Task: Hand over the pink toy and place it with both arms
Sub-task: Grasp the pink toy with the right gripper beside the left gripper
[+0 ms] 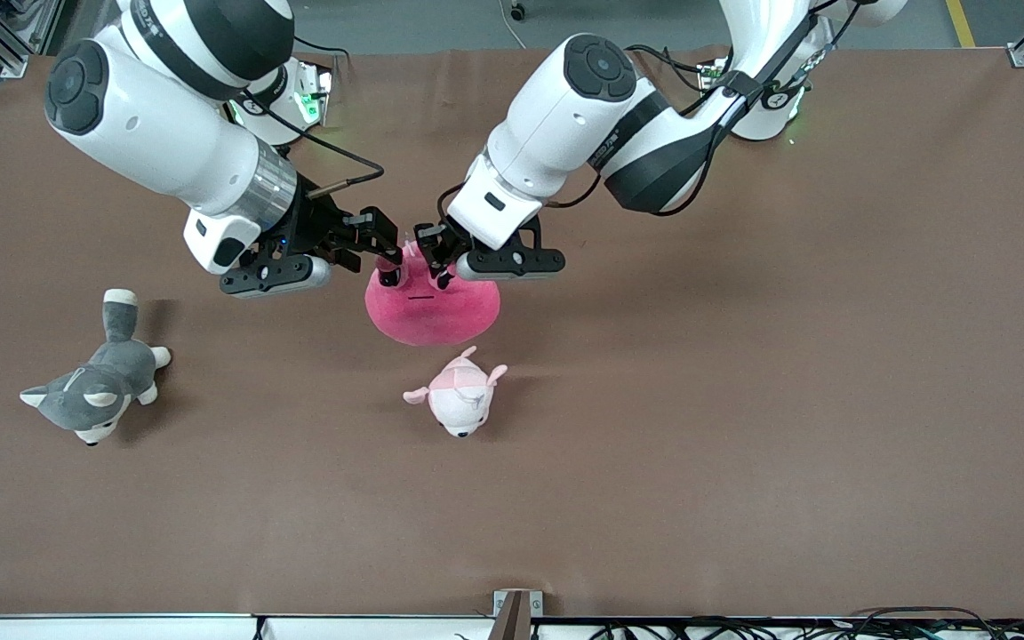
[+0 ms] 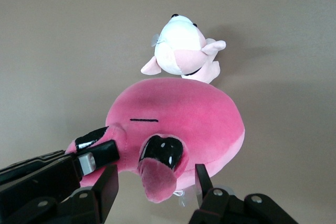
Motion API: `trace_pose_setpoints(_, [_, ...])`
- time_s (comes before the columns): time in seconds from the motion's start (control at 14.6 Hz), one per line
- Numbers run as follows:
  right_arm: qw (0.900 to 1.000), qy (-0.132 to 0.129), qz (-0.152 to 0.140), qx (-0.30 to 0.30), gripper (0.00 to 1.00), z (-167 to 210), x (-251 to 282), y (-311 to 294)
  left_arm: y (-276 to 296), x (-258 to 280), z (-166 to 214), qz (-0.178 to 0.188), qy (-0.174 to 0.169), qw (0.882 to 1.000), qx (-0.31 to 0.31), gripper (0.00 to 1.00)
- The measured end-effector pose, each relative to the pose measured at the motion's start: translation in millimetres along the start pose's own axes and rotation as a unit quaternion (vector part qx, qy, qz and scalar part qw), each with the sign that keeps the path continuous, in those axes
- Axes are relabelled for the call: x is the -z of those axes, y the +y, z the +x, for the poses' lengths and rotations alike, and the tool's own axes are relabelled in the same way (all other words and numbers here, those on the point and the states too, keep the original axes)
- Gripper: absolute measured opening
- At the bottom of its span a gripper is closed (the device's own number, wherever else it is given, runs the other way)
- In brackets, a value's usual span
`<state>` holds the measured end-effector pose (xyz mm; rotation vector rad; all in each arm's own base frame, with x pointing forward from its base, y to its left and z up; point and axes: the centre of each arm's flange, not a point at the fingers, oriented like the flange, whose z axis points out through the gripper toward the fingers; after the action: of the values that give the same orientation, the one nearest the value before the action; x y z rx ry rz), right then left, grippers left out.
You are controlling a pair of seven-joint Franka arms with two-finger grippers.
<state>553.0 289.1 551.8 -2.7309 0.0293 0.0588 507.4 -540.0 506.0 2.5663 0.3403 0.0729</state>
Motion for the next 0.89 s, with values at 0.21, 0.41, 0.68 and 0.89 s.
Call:
trace_pose_setpoints(0.21, [1.000,-0.004,-0.002,-0.001,0.67,0,-4,1,0,0,0,0.000,0.000,1.000,0.000,0.11])
trace_pose_setpoints(0.41, [1.000,-0.007,-0.004,-0.002,0.67,1,-8,3,0,0,0,0.000,0.000,1.000,0.000,0.11])
trace_pose_setpoints(0.68, [1.000,-0.010,-0.005,-0.003,0.67,1,-10,3,0,0,0,0.000,0.000,1.000,0.000,0.11])
trace_pose_setpoints(0.89, [1.000,-0.012,-0.006,-0.003,0.67,2,-13,3,0,0,0,0.000,0.000,1.000,0.000,0.11])
